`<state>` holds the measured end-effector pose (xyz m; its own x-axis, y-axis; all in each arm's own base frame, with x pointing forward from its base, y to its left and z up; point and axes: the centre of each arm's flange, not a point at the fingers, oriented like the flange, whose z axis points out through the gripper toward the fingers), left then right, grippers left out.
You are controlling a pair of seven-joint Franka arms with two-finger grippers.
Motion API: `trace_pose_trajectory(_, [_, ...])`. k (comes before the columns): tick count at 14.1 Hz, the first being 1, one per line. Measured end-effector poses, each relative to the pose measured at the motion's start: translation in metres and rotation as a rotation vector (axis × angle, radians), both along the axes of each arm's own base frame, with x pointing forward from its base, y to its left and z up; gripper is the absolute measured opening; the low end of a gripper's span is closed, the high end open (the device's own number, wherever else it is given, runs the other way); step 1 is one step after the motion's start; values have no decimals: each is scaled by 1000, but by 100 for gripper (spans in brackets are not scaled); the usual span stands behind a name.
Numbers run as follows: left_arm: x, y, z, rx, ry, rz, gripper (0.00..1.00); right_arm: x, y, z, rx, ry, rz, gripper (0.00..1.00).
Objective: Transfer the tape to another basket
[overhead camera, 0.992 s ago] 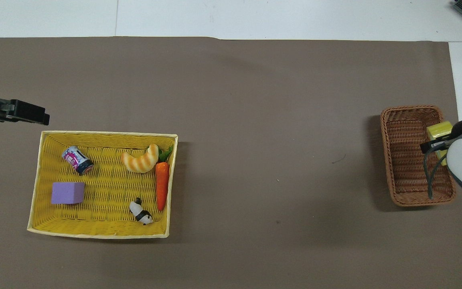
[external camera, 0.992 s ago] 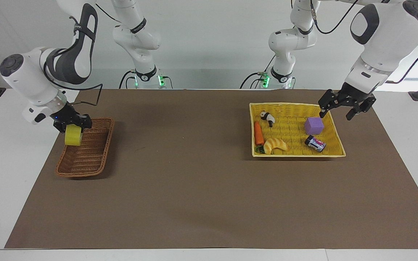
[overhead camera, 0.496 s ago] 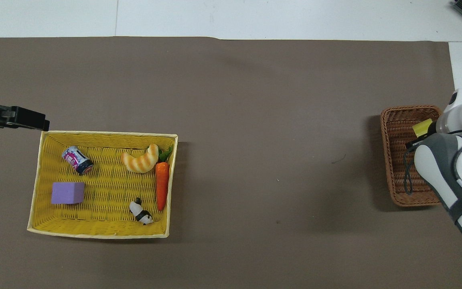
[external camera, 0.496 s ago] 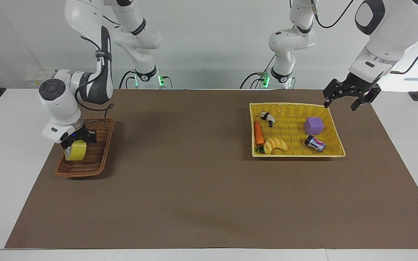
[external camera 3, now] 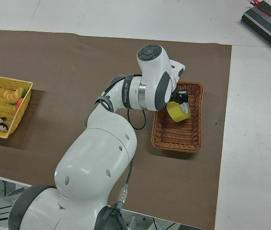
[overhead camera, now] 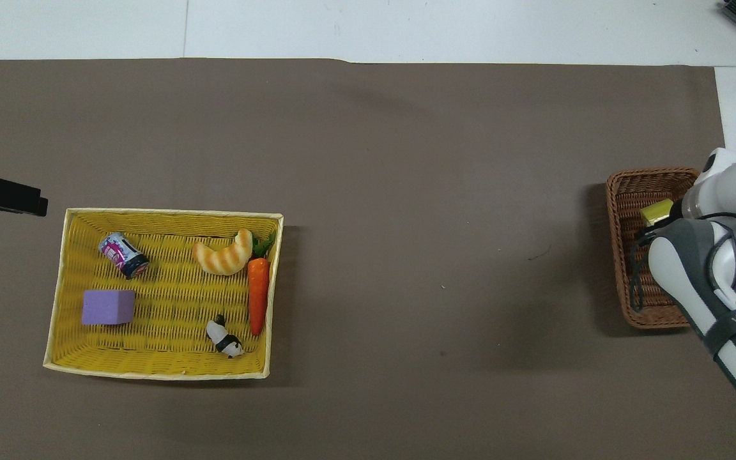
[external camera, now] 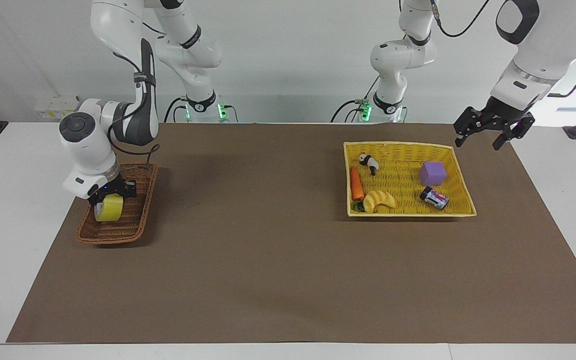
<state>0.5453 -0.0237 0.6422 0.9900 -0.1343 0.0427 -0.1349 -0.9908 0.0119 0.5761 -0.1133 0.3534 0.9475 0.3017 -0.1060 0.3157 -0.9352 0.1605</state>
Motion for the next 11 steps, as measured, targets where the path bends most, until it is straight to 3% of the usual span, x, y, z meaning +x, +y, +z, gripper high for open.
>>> trace_pose_trajectory(5, [-6, -1, 6, 4, 1, 0, 100, 0, 8, 3, 86, -19, -62, 99])
trace_pose_trajectory(11, [-6, 0, 5, 4, 2, 0, 100, 11, 30, 63, 142, -107, -185, 100])
